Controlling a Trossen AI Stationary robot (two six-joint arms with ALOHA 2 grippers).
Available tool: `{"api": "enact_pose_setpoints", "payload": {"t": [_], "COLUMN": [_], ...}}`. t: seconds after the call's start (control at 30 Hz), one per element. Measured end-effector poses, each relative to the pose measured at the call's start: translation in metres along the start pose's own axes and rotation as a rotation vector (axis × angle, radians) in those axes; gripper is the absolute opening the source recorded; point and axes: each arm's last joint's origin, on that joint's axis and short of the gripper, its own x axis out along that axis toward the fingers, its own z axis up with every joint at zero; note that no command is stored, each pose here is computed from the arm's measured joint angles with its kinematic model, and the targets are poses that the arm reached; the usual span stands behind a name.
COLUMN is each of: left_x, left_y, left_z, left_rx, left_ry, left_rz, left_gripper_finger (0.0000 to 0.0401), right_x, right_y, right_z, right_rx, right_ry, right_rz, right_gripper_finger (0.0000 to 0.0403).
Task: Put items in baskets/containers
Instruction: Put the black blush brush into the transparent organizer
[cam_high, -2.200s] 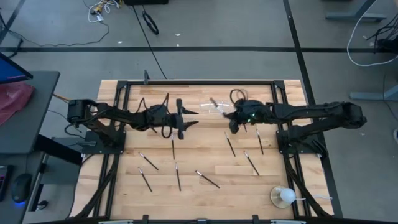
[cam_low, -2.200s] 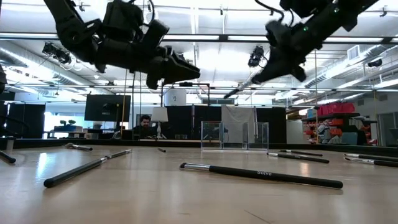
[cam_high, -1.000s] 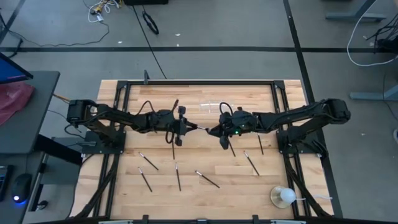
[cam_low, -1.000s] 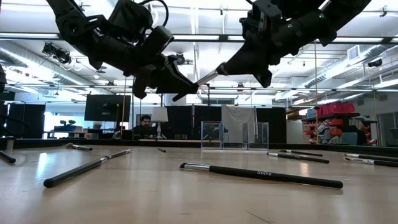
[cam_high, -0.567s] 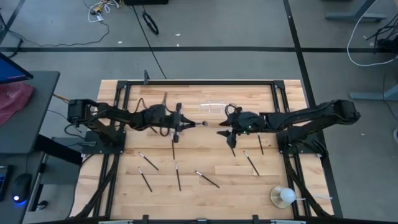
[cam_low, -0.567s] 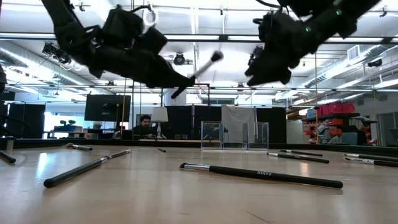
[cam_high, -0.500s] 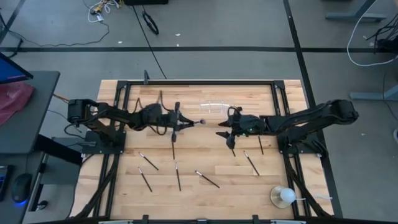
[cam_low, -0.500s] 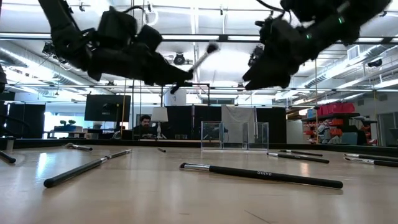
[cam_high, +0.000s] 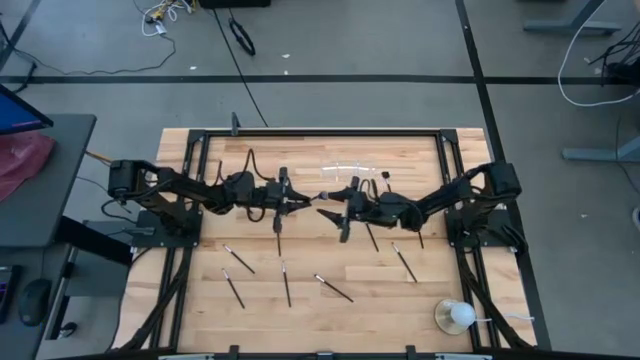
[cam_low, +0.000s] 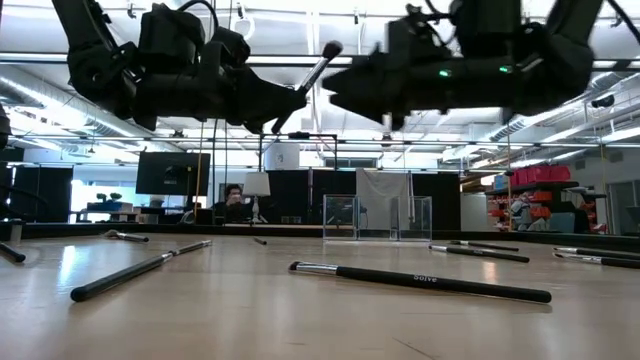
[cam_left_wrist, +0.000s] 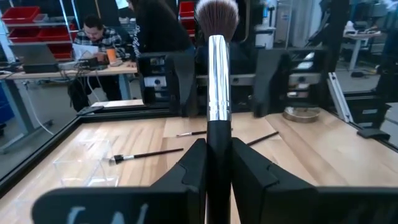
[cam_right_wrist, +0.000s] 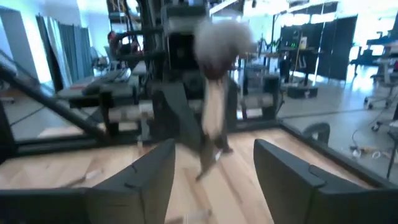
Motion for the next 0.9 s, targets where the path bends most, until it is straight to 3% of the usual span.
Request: {"api": "enact_pose_setpoints", "payload": {"t": [0.2, 0.3, 0.63, 0.9], "left_x": [0.0, 0.0, 0.0, 0.0], "left_y": [0.0, 0.0, 0.0, 0.0], "left_z": [0.0, 0.0, 0.0, -0.008], "left_rx": [0.011, 0.015, 0.019, 0.033], "left_ry": [0.0, 0.0, 0.002, 0.091], "left_rz": [0.012, 0.012, 0.017, 0.036], "left_gripper_finger": [0.0052, 0.0054, 0.0075, 0.0155], "right_x": [0.018, 0.019, 0.019, 0.001], "right_y": [0.005, 0.005, 0.005, -0.003], "right_z": [0.014, 0.018, 0.019, 0.048], "right_rx": [-0.002, 0.006, 0.034, 0.019], "right_ry": [-0.052, -0.066, -0.073, 0.084], "right_rz": [-0.008, -0.008, -0.013, -0.183], "right_gripper_finger": [0.0216, 0.0194, 0.0023, 0.0032]}}
